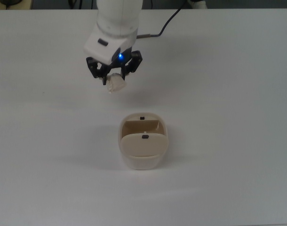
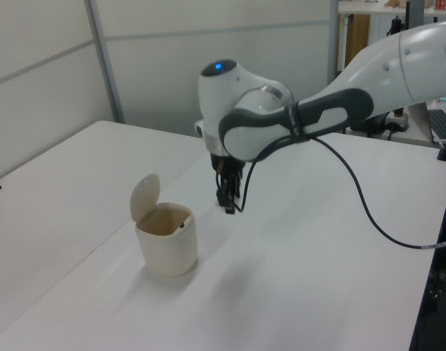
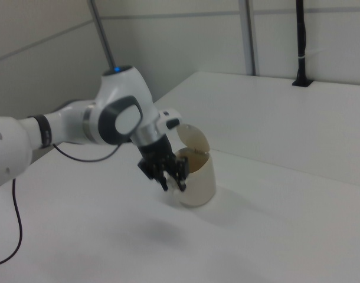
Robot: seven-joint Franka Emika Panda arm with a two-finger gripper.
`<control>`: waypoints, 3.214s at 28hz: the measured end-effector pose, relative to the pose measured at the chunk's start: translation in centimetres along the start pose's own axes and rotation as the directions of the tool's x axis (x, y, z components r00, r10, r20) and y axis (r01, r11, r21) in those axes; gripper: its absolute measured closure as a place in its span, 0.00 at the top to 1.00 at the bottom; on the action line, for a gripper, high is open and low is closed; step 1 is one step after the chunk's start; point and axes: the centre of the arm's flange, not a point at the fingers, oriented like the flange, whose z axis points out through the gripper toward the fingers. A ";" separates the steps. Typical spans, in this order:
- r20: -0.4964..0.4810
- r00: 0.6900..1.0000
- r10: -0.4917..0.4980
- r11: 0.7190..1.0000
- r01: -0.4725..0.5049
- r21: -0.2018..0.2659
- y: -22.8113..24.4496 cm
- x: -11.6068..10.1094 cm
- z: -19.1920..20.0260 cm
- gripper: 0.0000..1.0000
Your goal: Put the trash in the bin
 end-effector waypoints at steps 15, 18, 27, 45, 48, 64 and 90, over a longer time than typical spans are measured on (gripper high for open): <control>-0.324 0.945 0.047 0.999 -0.048 0.007 -4.6 6.0 0.5 0.52; -0.378 0.921 0.093 0.996 -0.090 0.027 -4.9 7.1 2.2 0.52; -0.397 0.909 0.124 0.992 -0.117 0.042 -5.1 7.7 3.3 0.77; -0.143 0.976 0.167 0.986 -0.166 0.016 -3.2 3.0 -3.8 1.00; -0.087 0.978 0.188 0.982 -0.187 0.021 -2.8 1.4 -5.4 1.00; 0.123 0.938 0.324 0.938 -0.336 0.088 3.0 -6.3 -10.9 1.00; 0.119 0.934 0.337 0.934 -0.347 0.088 3.6 -6.7 -11.4 1.00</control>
